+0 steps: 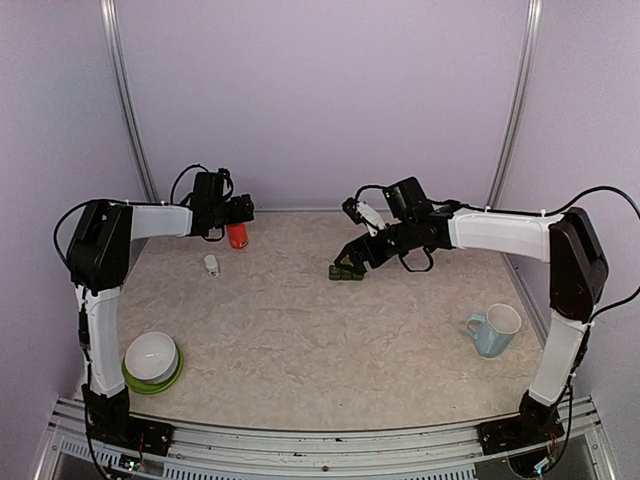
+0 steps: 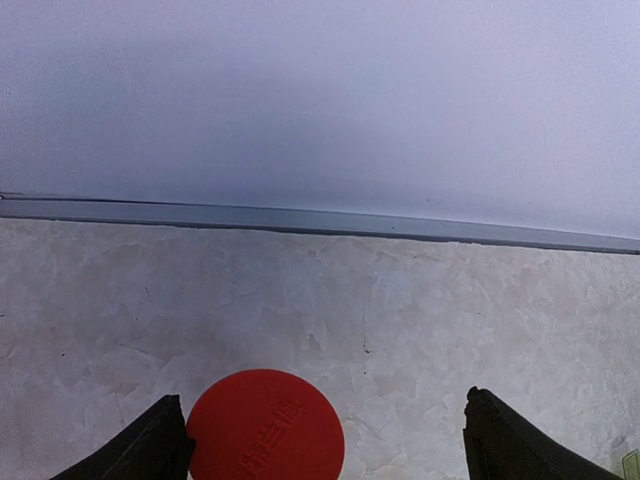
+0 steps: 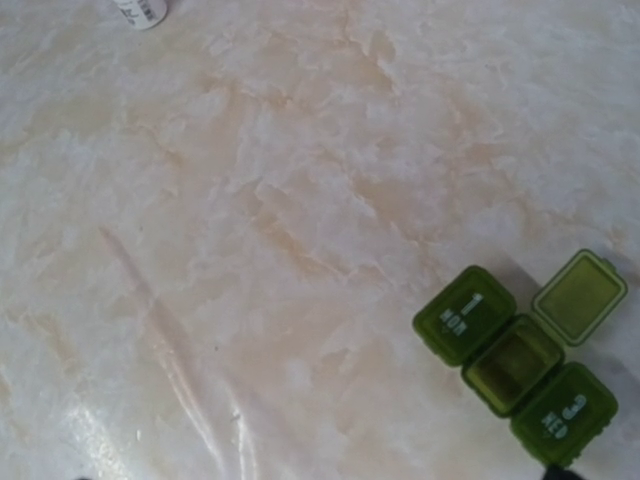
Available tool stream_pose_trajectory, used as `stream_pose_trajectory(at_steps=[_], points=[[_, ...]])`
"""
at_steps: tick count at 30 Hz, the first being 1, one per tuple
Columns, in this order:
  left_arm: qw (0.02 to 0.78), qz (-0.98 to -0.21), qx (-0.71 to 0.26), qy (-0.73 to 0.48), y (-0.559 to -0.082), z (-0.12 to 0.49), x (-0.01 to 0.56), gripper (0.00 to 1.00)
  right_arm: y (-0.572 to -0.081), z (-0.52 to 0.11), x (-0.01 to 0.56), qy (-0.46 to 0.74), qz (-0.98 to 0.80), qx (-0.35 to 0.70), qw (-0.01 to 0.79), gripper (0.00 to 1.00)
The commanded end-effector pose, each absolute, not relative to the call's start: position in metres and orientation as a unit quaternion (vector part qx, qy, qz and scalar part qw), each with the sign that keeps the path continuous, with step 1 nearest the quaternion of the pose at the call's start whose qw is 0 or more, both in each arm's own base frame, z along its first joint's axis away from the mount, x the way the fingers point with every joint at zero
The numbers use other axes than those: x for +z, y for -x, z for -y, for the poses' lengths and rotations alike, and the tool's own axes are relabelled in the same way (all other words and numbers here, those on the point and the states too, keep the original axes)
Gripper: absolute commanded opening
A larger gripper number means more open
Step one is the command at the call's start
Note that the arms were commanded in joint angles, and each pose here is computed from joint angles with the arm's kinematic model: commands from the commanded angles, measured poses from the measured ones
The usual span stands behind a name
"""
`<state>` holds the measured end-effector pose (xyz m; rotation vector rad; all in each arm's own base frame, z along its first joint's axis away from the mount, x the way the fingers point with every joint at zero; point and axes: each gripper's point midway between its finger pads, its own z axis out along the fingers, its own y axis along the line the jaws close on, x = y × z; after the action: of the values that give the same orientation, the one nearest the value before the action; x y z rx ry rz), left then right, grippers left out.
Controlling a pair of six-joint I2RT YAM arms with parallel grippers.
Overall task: Sort the pills into containers
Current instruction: Pick up the pill bottle from the center of the board.
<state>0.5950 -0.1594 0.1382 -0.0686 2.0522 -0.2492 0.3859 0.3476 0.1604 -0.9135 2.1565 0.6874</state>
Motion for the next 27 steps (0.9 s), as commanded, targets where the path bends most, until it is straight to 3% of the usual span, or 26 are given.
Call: stream_pose_trajectory(at_steps=[1,9,27], points=[[0.504,-0.860,-0.080,0.028,-0.588,0.151,0.135,0.93,-0.391,-0.345,0.154,0.350,-0.831,0.262,0.344,0.96],[0.504,-0.861,-0.050,0.035,-0.590,0.142,0.132,0.94,-0.392,-0.346,0.146,0.350,-0.834,0.260,0.339,0.96],[0.570,-0.814,-0.108,0.000,-0.587,0.161,0.172,0.96,-0.393,-0.346,0.138,0.352,-0.836,0.255,0.334,0.97]])
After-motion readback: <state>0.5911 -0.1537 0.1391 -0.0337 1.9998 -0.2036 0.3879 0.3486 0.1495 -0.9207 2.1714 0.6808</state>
